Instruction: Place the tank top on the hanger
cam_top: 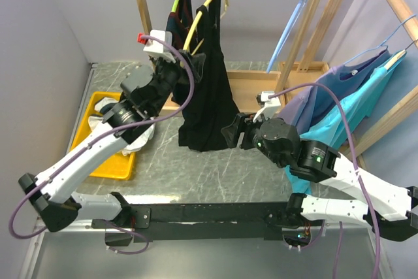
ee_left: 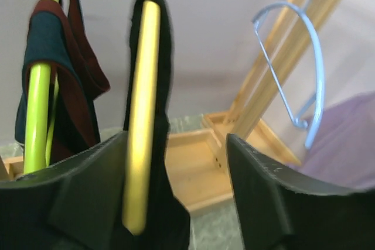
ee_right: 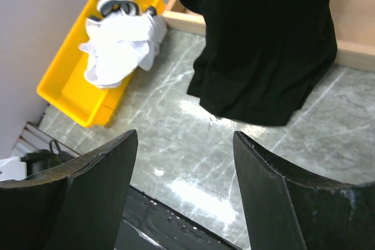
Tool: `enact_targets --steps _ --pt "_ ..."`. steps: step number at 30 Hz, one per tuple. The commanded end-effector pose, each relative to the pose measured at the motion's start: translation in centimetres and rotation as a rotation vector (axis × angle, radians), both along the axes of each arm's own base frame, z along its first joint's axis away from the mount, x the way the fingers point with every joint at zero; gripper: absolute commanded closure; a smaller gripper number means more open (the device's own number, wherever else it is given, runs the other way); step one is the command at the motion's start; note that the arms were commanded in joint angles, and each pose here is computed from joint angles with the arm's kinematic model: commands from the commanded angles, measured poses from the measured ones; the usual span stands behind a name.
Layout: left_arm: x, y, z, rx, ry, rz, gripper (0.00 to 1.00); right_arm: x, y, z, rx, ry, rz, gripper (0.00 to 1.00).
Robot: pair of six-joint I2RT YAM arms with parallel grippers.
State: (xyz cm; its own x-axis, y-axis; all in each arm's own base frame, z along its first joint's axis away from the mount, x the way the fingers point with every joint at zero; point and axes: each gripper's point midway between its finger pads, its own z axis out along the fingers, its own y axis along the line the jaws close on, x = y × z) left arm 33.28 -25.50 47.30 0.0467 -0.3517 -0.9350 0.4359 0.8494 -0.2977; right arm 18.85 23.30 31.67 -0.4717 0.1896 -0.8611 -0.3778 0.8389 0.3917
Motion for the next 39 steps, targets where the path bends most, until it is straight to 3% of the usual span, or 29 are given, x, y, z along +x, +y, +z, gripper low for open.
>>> enact_targets --steps 1,8,13,19,25,29,31,32,39 --pt "-3.8 0.2 0.4 0.0 -0.001 -0.142 0.21 0.0 0.3 -0.7 0.013 -0.001 -0.004 0.26" --pt "-7.6 0.1 -6.7 0.154 0.178 -0.288 0.18 0.1 0.6 -4.3 -0.026 0.037 -0.015 0.24" --pt "-9.7 0.5 -14.1 0.232 0.335 -0.297 0.17 0.1 0.8 -8.6 -0.068 0.096 -0.034 0.24" --pt "-11.1 0.0 -22.4 0.231 0.497 -0.255 0.15 -0.1 -0.4 -13.0 -0.102 0.142 -0.086 0.23" --pt "-9.2 0.1 -29.0 0.171 0.624 -0.097 0.07 -0.3 -1.3 -16.0 -0.115 0.175 -0.126 0.22" --pt "-5.9 -0.3 -33.9 0.262 0.682 0.057 0.01 -0.6 -1.1 -16.9 -0.104 0.196 -0.115 0.22" --pt "-3.8 -1.6 -34.2 0.258 0.686 0.079 0.01 -0.7 -1.1 -17.4 -0.109 0.208 -0.114 0.22" --pt "-3.2 -1.6 -37.4 0.323 0.747 0.116 0.01 -0.8 -1.1 -17.5 -0.106 0.212 -0.114 0.22" --pt "1.3 -6.0 -40.3 0.335 0.778 0.118 0.01 -1.3 -2.3 -17.6 -0.092 0.209 -0.126 0.21"
